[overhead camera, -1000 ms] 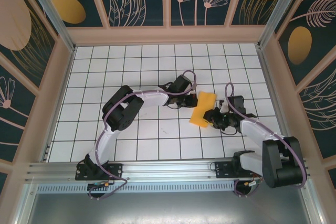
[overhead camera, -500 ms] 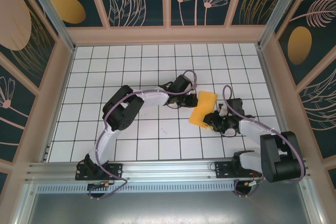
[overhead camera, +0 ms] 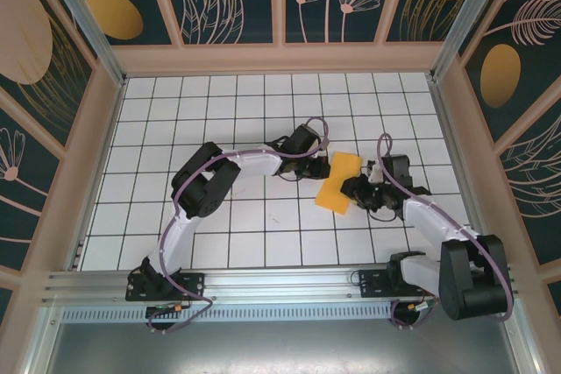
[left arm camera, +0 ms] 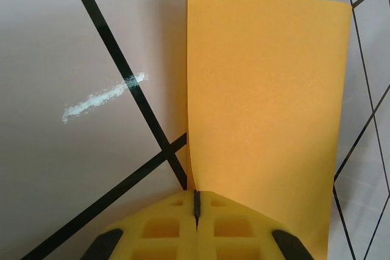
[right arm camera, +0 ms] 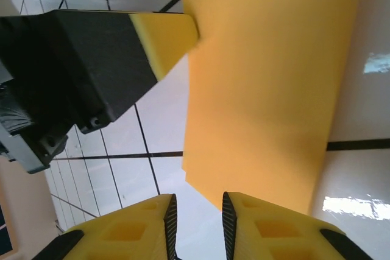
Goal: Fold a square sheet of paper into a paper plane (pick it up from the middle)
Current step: Fold the square sheet of paper in half at the center of the table.
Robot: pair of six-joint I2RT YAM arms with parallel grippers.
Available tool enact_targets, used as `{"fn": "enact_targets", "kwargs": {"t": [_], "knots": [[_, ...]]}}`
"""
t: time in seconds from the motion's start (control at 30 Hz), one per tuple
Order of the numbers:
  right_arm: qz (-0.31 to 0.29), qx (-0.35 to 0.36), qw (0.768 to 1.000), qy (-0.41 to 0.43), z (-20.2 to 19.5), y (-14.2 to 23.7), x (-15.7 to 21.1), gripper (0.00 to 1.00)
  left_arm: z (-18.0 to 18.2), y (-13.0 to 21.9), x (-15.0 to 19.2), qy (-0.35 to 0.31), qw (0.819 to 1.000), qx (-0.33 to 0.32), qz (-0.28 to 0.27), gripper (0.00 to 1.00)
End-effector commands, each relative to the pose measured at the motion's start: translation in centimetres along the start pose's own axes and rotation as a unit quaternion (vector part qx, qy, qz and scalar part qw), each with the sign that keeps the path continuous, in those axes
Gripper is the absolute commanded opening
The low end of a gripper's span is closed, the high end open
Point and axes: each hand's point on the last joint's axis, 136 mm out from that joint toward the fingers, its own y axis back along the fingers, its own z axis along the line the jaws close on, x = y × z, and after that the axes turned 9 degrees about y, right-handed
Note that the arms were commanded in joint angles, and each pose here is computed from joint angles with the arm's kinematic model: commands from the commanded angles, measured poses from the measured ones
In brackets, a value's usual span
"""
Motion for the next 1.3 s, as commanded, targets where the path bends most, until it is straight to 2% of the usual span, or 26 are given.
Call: {"fn": "enact_targets", "kwargs": {"t": [0.0,0.17,0.37,0.47,0.6,0.7,0.8,0.93,1.27], "knots": [[0.027,-0.021,0.999,-0.013,0.3,-0.3,1.0,0.27,0.9,-1.0,0.2,0.001,1.0,-0.013,0.008,0.02],[0.061,-0.037,0.997,-0.014,0.1,-1.0,3.2,0.26,1.6,-1.3,0.5,0.006,1.0,-0.024,0.014,0.01],[0.1,-0.019,0.994,-0.029,-1.9,-2.0,5.8,0.26,1.9,-1.4,0.8,0.007,0.999,-0.028,0.018,0.01],[0.102,0.033,0.994,-0.036,-4.0,-2.3,6.0,0.26,2.2,-1.5,0.9,0.008,0.999,-0.032,0.018,0.01],[0.103,0.037,0.993,-0.039,-4.0,-2.5,5.6,0.27,2.7,-1.7,1.2,0.009,0.999,-0.039,0.024,0.01],[0.085,0.012,0.996,-0.021,-2.0,-1.8,4.1,0.27,3.2,-1.9,1.4,0.009,0.998,-0.048,0.028,0.01],[0.027,-0.009,1.0,0.008,0.6,-0.2,0.7,0.29,3.8,-2.1,1.7,0.011,0.998,-0.055,0.032,0.01],[-0.039,0.006,0.999,0.007,0.3,1.5,-3.5,0.29,4.1,-2.2,1.8,0.011,0.997,-0.062,0.035,0.01],[-0.043,0.0,0.999,0.002,-1.8,-0.3,-7.4,0.26,4.1,-2.6,1.6,0.006,0.997,-0.067,0.041,0.01]]}}
